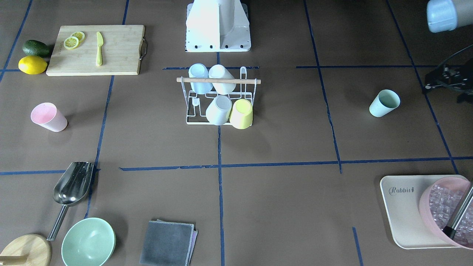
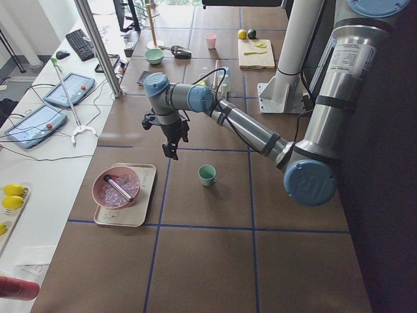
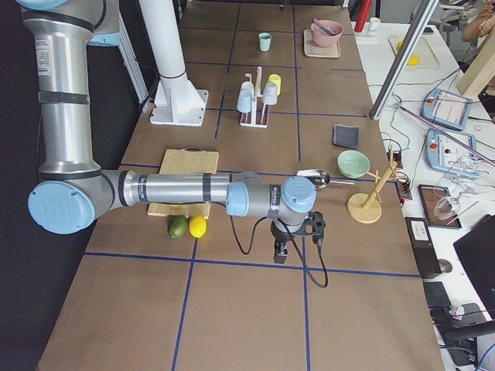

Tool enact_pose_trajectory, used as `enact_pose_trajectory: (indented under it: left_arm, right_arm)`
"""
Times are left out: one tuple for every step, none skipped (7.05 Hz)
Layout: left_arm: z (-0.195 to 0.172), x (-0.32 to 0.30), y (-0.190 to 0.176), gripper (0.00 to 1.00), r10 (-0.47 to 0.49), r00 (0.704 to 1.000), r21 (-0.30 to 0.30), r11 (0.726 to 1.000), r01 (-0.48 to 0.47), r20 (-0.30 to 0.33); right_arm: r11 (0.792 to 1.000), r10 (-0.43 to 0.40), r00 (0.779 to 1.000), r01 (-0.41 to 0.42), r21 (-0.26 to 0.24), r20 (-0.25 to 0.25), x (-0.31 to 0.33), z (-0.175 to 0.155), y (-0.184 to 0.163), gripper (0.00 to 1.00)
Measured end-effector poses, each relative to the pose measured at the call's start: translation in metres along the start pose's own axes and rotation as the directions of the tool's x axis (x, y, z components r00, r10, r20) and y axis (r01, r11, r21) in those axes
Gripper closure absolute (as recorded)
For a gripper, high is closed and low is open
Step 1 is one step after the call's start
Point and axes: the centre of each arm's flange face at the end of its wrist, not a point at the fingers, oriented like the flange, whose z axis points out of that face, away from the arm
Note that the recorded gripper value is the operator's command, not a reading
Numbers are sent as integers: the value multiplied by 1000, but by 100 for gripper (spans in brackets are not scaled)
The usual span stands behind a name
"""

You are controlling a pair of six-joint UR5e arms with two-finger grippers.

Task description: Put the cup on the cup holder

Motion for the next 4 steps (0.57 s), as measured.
enact_pose_trajectory:
  left_arm:
    - [28,27,-12,0,17,1000,-53,998,-16,10]
    - [56,39,-19,0,18,1000,-108,994,-16,13]
    - [83,46,-25,0,13,1000,-168,986,-10,15]
    - [103,56,-28,0,5,1000,-231,973,0,19]
  right_arm:
    - [998,-11,1000,11,-59,-3,-26,4,-16,0]
    - [992,-26,1000,25,-122,-5,-46,4,-29,0]
    - [980,-47,999,46,-195,-1,-63,0,-46,0]
    - [961,-50,999,50,-272,7,-78,-6,-74,0]
